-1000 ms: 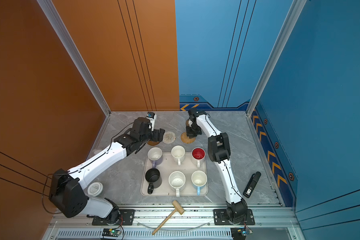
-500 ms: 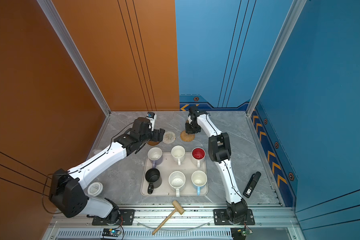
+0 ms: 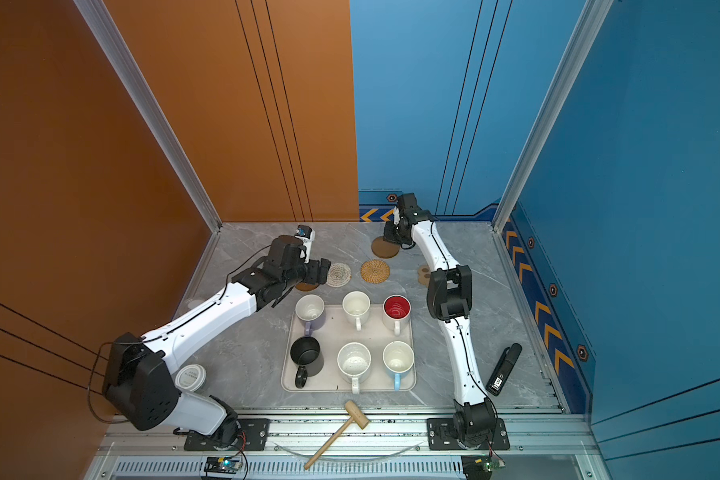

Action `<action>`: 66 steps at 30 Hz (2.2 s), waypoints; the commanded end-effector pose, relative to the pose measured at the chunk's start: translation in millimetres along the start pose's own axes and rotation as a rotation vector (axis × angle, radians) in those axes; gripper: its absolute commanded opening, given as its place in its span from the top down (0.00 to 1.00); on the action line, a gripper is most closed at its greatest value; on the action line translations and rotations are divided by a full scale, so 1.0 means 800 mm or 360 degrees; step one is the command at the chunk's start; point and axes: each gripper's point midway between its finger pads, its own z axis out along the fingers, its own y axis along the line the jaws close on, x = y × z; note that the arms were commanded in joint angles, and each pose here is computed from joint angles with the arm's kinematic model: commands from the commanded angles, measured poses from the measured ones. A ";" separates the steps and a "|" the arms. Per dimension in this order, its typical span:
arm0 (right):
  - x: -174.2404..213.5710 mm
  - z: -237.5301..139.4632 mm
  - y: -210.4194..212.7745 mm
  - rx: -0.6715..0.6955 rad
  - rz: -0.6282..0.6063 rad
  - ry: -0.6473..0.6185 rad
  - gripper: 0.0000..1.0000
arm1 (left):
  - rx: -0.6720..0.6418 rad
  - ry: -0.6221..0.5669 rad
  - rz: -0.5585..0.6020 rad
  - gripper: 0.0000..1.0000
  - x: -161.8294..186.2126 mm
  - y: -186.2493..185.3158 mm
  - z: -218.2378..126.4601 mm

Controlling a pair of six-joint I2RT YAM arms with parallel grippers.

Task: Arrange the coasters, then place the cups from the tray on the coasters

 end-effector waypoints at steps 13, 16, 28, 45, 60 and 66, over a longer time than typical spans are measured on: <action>-0.025 0.062 -0.002 -0.0264 0.0224 -0.0127 0.86 | -0.0004 0.0062 0.0009 0.09 0.003 -0.010 0.010; -0.015 0.072 -0.010 -0.0247 0.0251 -0.0089 0.86 | -0.0005 0.0062 0.0011 0.09 0.003 -0.011 0.009; 0.043 0.082 -0.059 -0.0020 0.0275 0.0135 0.87 | -0.0004 0.0065 0.0017 0.09 0.005 -0.012 0.008; 0.079 0.057 -0.093 0.0153 0.0238 0.0251 0.88 | 0.0002 0.0072 0.0023 0.08 0.010 -0.013 0.009; 0.008 0.017 0.041 -0.0307 0.0083 -0.0016 0.70 | 0.0220 -0.0052 -0.0016 0.12 -0.055 -0.064 0.042; 0.021 0.045 0.075 -0.0444 0.0043 0.0041 0.57 | 0.0249 -0.0044 -0.0044 0.12 -0.052 -0.071 0.043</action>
